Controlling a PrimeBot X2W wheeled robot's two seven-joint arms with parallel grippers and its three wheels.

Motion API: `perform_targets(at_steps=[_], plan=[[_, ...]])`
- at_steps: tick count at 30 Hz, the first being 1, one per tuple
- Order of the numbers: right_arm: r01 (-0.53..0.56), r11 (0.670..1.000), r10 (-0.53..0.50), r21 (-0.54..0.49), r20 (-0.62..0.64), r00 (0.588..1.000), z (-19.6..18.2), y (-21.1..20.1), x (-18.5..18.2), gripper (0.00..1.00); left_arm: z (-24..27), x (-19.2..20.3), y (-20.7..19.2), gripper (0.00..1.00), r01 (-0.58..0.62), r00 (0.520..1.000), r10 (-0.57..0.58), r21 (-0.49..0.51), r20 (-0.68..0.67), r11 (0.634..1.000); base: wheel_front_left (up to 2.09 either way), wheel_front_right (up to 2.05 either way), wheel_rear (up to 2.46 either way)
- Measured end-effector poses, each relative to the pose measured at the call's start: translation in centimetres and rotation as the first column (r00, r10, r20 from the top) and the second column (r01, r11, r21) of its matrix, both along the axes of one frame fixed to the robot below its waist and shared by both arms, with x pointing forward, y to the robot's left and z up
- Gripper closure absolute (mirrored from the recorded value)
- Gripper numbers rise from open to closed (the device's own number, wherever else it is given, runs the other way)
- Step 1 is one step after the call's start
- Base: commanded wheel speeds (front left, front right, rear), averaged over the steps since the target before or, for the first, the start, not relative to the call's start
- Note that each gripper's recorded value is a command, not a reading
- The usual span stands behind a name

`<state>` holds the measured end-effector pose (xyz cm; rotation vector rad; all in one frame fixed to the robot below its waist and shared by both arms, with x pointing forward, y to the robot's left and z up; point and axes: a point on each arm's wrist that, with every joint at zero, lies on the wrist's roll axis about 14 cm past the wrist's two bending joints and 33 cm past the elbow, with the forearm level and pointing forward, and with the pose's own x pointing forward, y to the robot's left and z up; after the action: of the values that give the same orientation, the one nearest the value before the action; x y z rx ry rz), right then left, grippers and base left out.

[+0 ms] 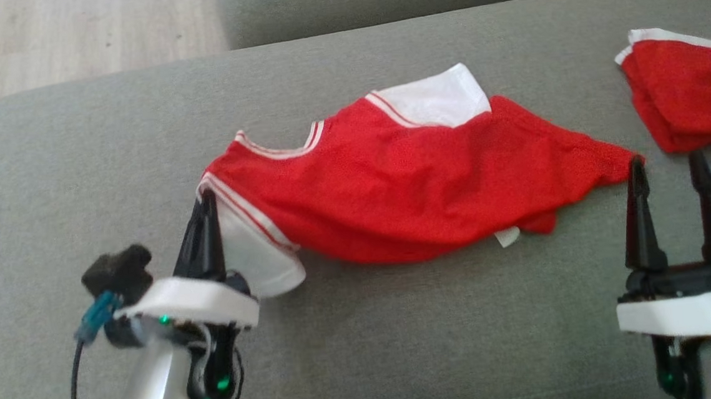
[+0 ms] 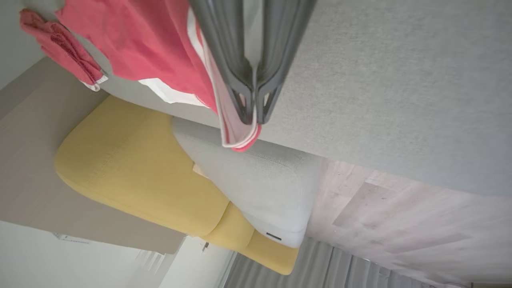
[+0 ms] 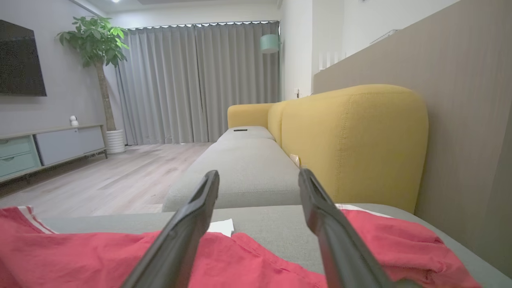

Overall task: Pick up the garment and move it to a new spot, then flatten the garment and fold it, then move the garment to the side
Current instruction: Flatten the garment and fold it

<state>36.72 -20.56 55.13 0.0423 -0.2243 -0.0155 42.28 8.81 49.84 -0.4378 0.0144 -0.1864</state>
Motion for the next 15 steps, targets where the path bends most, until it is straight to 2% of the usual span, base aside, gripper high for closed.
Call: perform_targets(at_steps=[1, 3, 4, 8, 15], plan=[[-0.007, 1.000, 0.007, 0.001, -0.010, 1.000, -0.3, 0.2, -0.1, 0.00, -0.1, -0.4, 0.5, 0.95, -0.008, 1.000, 0.008, 0.010, 0.006, 1.000, 0.00, 0.00, 0.00], [-0.019, 1.000, 0.019, 0.003, -0.026, 0.999, -0.9, 0.6, -0.2, 0.00, -0.9, -1.4, 1.6, 0.14, -0.035, 0.999, 0.036, 0.029, -0.012, 0.999, 0.00, 0.00, 0.00], [-0.025, 1.000, 0.025, 0.004, -0.031, 0.999, -1.0, 0.8, -0.2, 0.00, -1.5, -2.0, 2.0, 0.00, -0.045, 0.999, 0.046, 0.033, -0.029, 0.998, 0.00, 0.00, 0.00], [-0.047, 0.999, 0.047, 0.001, -0.021, 0.999, -0.7, 1.5, 0.0, 0.00, -2.4, -3.3, 2.8, 0.00, -0.067, 0.996, 0.071, 0.067, -0.051, 0.995, 0.00, 0.00, 0.00], [-0.085, 0.996, 0.085, 0.000, -0.004, 0.996, -0.2, 2.8, -0.2, 0.00, -1.1, -5.1, 5.2, 0.00, -0.154, 0.988, 0.155, 0.152, 0.002, 0.976, 0.00, 0.00, 0.00]])
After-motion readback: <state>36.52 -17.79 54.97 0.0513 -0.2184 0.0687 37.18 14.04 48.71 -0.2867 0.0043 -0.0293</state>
